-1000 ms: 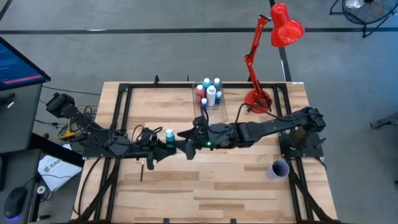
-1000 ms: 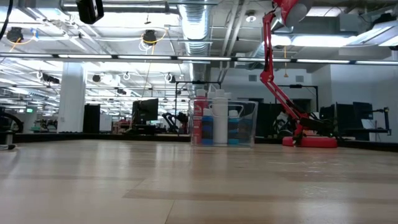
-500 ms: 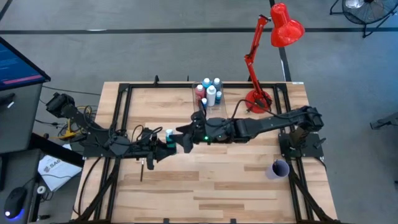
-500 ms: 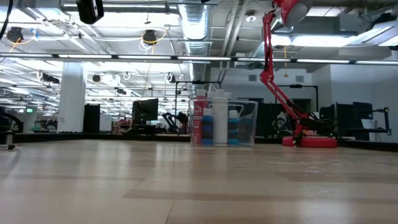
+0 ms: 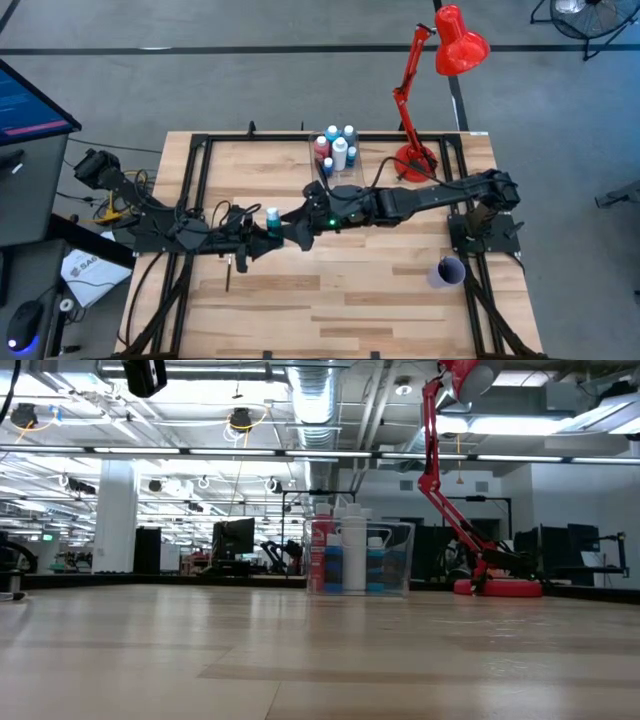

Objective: Pick & Place Paint Supplies
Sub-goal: Put the green paint bottle into the transparent bin

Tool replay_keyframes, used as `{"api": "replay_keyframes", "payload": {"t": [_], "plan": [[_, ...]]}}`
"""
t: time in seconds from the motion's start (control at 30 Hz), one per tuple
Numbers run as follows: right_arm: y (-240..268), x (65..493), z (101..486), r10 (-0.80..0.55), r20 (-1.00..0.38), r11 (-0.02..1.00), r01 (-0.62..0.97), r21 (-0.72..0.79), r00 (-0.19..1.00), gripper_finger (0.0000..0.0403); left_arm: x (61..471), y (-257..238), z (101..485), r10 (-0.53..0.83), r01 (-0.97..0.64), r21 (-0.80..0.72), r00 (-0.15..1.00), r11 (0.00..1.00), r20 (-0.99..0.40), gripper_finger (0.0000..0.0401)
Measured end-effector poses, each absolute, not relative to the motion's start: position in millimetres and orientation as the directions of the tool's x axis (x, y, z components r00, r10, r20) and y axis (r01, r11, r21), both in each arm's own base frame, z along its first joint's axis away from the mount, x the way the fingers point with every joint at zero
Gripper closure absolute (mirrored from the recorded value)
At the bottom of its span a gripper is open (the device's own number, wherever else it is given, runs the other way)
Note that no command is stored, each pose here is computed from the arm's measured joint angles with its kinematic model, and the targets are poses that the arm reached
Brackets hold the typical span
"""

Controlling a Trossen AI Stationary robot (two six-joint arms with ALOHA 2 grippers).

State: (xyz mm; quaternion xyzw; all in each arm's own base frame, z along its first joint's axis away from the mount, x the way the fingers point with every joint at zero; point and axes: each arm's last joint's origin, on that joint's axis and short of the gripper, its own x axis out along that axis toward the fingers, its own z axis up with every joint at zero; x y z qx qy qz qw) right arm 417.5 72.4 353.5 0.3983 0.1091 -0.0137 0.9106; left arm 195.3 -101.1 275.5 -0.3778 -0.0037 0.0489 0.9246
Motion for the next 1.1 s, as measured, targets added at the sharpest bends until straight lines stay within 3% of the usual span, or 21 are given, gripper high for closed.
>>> {"api": "replay_keyframes", "payload": {"t": [0.6,1.1], "plan": [[64,417,347,0.168,-0.284,0.592,0.134,0.795,0.944,0.0097,195,-106,275,-0.067,0.016,-0.738,0.997,0.675,-0.039,0.0285],[64,416,344,0.212,-0.308,0.548,0.148,0.823,0.927,0.0097,196,-107,272,-0.105,0.025,-0.765,0.993,0.644,-0.056,0.0285]]}}
